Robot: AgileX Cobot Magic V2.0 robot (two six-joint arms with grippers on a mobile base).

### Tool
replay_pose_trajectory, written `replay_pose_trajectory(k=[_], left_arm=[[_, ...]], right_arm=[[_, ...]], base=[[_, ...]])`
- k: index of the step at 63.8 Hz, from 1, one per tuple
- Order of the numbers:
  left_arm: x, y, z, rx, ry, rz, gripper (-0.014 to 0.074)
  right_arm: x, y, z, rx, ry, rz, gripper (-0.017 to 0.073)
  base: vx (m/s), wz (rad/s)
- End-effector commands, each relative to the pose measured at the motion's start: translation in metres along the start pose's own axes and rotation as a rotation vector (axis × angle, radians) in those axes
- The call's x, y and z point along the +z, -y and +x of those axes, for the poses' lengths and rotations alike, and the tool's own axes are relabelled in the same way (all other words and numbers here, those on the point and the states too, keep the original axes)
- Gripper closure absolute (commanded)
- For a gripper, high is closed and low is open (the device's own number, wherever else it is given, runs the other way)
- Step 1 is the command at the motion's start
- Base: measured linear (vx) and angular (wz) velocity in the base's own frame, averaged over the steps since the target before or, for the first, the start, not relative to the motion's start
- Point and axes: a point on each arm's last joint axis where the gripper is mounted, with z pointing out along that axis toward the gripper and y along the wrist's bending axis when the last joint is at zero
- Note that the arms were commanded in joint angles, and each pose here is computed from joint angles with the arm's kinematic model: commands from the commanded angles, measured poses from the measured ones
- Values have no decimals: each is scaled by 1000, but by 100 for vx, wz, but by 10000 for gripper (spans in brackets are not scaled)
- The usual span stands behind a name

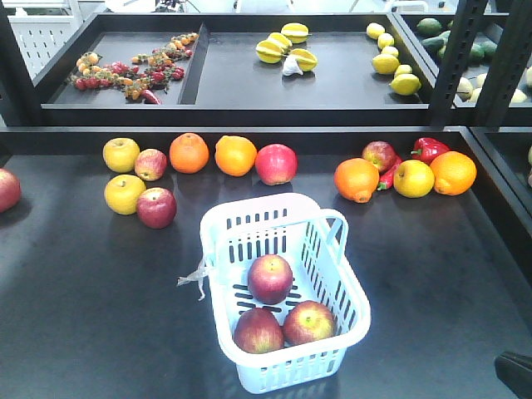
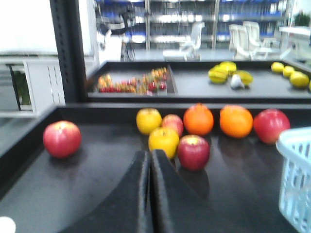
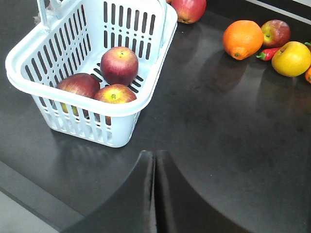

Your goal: Pick three apples into basket with both arms

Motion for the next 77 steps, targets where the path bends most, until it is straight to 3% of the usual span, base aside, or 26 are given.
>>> replay_pose_trajectory(k=[1,77], left_arm=[[0,-1,-1,-18,84,-9,600],[0,-1,-1,-16,81,-9,600]], right_arm=[[-4,3,-12,3,77,28,561],[-3,3,-11,0,73,28,561]], base=[[0,0],[0,0]])
